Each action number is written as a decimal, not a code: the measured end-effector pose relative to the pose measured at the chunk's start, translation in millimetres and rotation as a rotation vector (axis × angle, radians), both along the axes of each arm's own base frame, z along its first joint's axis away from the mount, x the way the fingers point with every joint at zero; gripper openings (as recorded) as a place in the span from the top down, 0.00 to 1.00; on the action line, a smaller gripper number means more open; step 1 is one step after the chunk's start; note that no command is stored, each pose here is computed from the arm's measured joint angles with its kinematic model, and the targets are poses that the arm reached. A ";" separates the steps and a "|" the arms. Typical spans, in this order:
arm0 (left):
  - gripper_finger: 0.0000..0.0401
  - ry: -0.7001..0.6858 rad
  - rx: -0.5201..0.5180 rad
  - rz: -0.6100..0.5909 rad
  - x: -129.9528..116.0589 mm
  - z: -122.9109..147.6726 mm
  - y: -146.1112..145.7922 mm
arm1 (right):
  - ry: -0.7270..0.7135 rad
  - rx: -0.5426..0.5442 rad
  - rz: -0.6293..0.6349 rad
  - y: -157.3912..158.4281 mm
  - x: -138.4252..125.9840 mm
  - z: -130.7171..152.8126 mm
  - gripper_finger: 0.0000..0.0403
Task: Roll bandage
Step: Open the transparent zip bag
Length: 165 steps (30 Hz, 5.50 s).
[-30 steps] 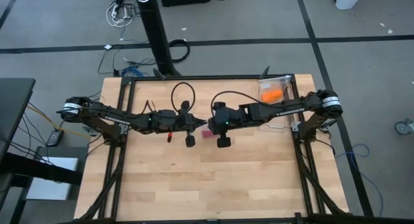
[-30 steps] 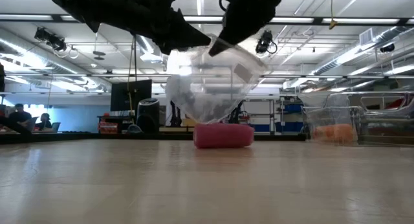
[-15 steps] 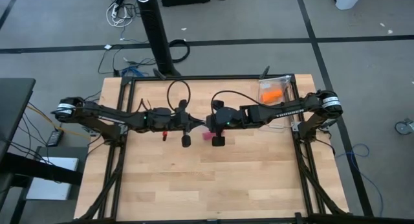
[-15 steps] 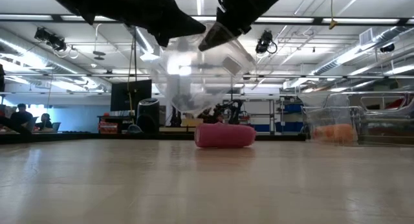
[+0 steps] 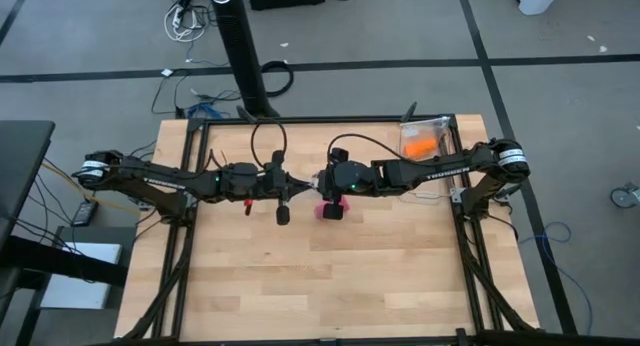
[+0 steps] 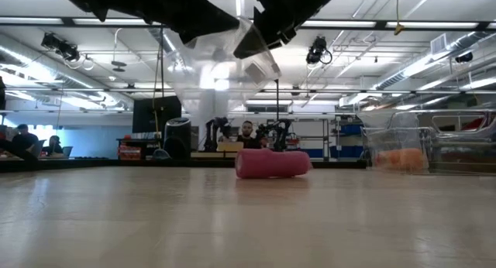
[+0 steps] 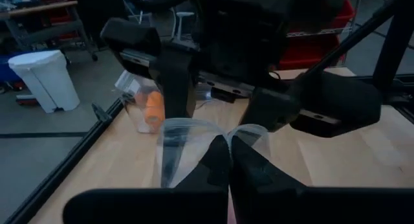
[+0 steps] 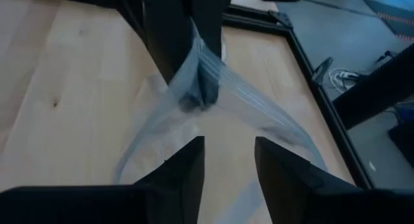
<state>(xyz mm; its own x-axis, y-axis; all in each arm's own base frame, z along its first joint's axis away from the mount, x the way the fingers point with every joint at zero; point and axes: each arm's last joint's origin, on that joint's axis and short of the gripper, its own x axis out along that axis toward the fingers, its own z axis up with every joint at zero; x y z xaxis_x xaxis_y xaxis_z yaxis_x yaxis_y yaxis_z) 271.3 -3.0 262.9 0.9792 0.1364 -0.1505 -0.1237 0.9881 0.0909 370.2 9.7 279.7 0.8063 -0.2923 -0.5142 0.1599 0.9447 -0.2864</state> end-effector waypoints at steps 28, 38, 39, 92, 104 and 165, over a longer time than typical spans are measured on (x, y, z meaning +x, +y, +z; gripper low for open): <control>1.00 -0.195 -0.025 -0.062 -29.7 -30.3 16.3 | -0.204 0.024 0.027 24.6 -107.1 34.9 0.59; 1.00 -0.223 -0.022 -0.079 -42.0 -18.6 15.2 | -0.485 0.063 -0.001 13.0 -137.2 8.7 0.60; 1.00 -0.223 -0.022 -0.080 -42.0 -18.6 15.2 | -0.498 0.064 -0.004 11.9 -137.1 8.8 0.61; 1.00 -0.133 -0.010 -0.119 -20.4 -33.5 14.6 | -0.244 0.184 0.113 -19.6 -47.4 -34.1 0.97; 1.00 -0.105 0.219 -0.175 -20.3 -34.8 5.7 | -0.221 0.205 0.016 -7.1 -87.5 0.0 0.68; 0.99 0.009 0.126 -0.163 16.5 -20.7 7.9 | -0.355 0.054 0.265 -12.5 -39.9 -25.3 1.00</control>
<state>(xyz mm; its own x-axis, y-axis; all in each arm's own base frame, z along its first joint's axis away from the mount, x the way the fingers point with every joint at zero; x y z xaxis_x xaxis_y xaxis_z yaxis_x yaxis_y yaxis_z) 287.8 4.8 242.2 0.9885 -0.0052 -0.1511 0.0381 0.9757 0.2159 330.2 -2.8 254.4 0.9791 -0.0319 -0.2008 -0.0106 0.9783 -0.2070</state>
